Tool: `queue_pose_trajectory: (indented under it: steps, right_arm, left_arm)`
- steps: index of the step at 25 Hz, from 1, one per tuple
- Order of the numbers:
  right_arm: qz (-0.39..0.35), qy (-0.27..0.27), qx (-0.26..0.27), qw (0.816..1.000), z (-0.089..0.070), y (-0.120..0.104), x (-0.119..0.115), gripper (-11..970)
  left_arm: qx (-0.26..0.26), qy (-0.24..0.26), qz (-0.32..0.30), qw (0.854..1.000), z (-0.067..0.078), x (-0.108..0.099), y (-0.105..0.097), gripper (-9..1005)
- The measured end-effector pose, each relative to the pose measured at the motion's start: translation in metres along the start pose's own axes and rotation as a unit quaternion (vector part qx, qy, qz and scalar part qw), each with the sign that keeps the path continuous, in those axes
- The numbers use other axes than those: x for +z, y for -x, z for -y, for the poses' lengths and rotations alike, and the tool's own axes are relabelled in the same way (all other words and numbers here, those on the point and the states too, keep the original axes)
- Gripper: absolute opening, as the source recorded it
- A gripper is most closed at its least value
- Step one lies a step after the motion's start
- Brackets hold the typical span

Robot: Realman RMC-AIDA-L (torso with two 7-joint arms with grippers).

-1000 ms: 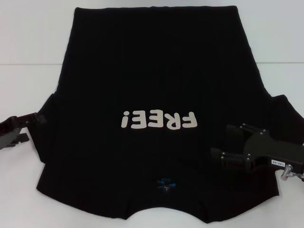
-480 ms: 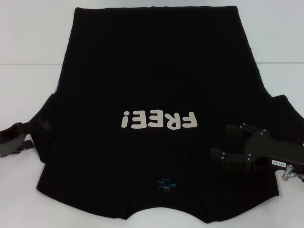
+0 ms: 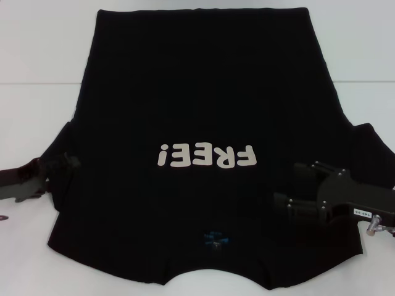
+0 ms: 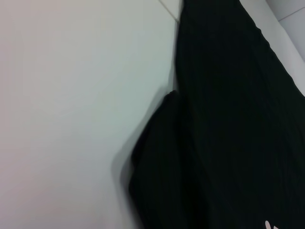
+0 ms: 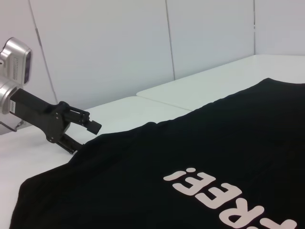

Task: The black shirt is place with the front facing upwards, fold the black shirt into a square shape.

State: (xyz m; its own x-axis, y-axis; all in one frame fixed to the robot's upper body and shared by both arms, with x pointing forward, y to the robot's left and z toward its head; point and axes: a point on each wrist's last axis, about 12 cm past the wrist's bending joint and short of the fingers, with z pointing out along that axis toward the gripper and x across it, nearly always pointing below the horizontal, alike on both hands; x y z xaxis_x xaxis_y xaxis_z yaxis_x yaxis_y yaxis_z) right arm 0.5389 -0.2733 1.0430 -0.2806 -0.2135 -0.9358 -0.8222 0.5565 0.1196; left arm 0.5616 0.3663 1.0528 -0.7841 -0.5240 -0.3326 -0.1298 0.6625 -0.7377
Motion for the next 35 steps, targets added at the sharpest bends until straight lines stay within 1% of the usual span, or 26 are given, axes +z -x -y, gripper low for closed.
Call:
queue_pose_trajectory:
  steps: [5,10,16,21,27,35]
  right_arm:
    - [0.000,0.000,0.001,1.000,-0.0003,-0.0008,-0.0006,915]
    - [0.002,0.001,0.004,1.000,-0.0014,-0.0020,-0.0026,914]
    - [0.007,0.003,0.004,1.000,-0.0022,-0.0014,-0.0045,912]
    - [0.007,0.003,0.005,1.000,-0.0024,-0.0019,-0.0046,911]
    - [0.007,0.003,0.004,1.000,-0.0024,-0.0019,-0.0050,909]
    - [0.007,0.003,0.004,1.000,-0.0023,-0.0017,-0.0049,906]
  left_arm:
    - [0.002,-0.003,-0.002,1.000,0.0020,-0.0003,0.0023,949]
    - [0.014,0.004,-0.004,1.000,0.0036,0.0005,0.0050,899]
    - [0.025,0.017,-0.004,1.000,0.0041,0.0030,0.0074,728]
    - [0.029,0.026,-0.005,0.999,0.0030,0.0037,0.0078,493]
    - [0.029,0.030,-0.005,0.999,0.0029,0.0045,0.0079,261]
    - [0.023,0.039,0.006,0.999,-0.0005,0.0035,0.0096,27]
